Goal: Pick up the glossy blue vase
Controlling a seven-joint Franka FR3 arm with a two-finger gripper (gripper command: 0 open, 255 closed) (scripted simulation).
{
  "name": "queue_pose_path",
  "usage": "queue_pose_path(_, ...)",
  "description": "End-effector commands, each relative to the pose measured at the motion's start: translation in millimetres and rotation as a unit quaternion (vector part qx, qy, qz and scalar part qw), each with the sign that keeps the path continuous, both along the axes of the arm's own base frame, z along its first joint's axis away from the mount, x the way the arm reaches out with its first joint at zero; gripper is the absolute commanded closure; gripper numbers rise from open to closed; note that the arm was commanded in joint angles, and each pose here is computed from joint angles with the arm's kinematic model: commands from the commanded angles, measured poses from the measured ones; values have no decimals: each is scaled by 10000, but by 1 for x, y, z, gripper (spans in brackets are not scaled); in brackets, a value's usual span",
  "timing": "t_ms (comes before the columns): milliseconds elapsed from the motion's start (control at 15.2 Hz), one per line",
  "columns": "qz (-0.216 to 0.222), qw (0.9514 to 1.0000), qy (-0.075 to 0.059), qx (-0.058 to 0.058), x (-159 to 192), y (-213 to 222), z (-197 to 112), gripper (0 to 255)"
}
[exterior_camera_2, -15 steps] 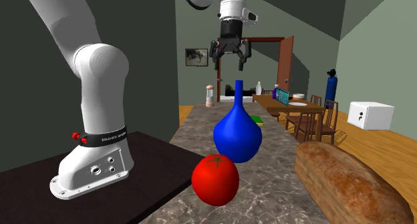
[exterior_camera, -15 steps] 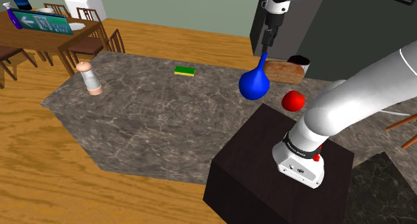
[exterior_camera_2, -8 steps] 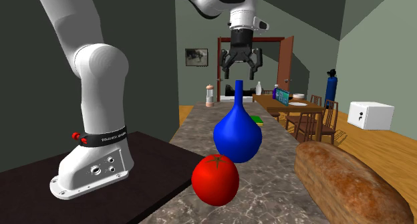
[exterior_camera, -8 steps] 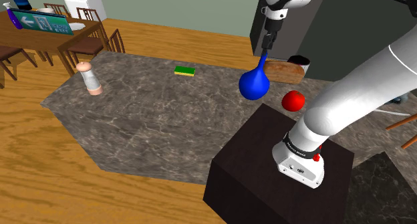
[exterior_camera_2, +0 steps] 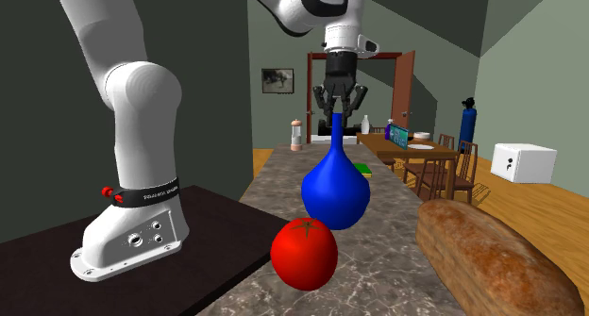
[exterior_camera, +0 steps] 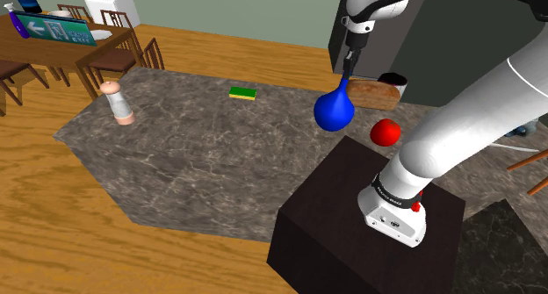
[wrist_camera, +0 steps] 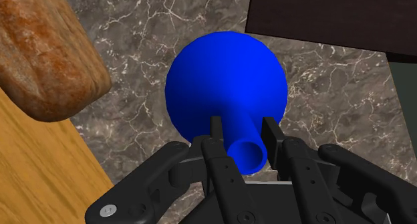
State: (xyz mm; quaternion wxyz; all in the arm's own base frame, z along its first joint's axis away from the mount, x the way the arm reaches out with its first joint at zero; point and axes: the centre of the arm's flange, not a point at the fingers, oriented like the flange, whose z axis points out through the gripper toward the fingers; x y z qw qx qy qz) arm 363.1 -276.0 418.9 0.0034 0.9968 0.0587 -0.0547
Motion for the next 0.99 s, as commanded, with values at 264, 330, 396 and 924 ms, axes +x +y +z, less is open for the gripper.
queue_pose_path(264, 0, 10000, 3, 1, 0, 0, -1, 255)
queue_pose_path(330, 0, 10000, 3, 1, 0, 0, -1, 255)
queue_pose_path(396, 0, 10000, 3, 1, 0, 0, -1, 255)
queue_pose_path(924, 0, 10000, 3, 1, 0, 0, 42, 255)
